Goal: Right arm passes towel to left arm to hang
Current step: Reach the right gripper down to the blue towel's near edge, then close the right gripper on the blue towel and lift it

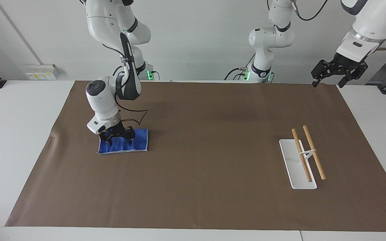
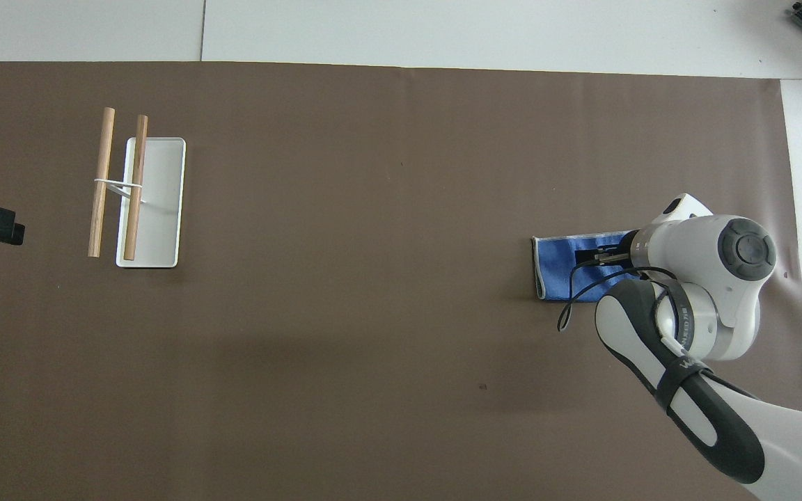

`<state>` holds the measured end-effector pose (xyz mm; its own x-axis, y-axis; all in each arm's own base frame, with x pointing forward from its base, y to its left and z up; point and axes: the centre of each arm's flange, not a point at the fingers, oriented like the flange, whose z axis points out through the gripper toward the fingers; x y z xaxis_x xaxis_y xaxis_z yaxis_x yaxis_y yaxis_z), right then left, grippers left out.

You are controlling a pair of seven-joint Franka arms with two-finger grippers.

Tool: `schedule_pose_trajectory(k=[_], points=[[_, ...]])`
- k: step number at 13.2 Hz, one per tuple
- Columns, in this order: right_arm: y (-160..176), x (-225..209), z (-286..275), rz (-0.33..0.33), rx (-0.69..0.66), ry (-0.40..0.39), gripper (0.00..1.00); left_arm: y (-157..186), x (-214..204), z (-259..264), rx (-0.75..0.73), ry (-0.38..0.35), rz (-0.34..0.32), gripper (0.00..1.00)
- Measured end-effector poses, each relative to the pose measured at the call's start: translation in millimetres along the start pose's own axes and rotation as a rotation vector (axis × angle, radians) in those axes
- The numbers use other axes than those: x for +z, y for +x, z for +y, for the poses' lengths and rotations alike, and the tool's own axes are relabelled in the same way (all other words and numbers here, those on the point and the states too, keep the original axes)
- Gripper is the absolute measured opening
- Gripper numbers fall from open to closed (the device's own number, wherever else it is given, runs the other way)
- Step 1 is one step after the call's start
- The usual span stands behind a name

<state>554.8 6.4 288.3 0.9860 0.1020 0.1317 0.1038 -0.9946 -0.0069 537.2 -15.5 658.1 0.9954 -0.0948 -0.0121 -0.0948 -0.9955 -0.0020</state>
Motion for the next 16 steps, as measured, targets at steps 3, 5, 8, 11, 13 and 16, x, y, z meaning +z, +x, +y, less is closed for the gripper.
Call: schedule_pose_trajectory(k=[3,5,8,11,13,16], points=[[-6,5,7,-0.01,0.005,0.004,1.0,0,0,0,0.0,0.0,0.0,1.0],[-9,7,7,-0.015,0.015,0.012,1.0,0,0,0,0.0,0.0,0.0,1.0],[-10,9,7,-0.011,0.014,0.011,0.92,0,0,0,0.0,0.0,0.0,1.0],[-9,2,7,0.003,0.003,0.012,0.52,0,0,0,0.0,0.0,0.0,1.0],[-8,-1,7,0.008,0.003,0.012,0.3,0,0,0,0.0,0.0,0.0,1.0],[-8,-2,7,0.011,0.002,0.012,0.15,0,0,0,0.0,0.0,0.0,1.0]])
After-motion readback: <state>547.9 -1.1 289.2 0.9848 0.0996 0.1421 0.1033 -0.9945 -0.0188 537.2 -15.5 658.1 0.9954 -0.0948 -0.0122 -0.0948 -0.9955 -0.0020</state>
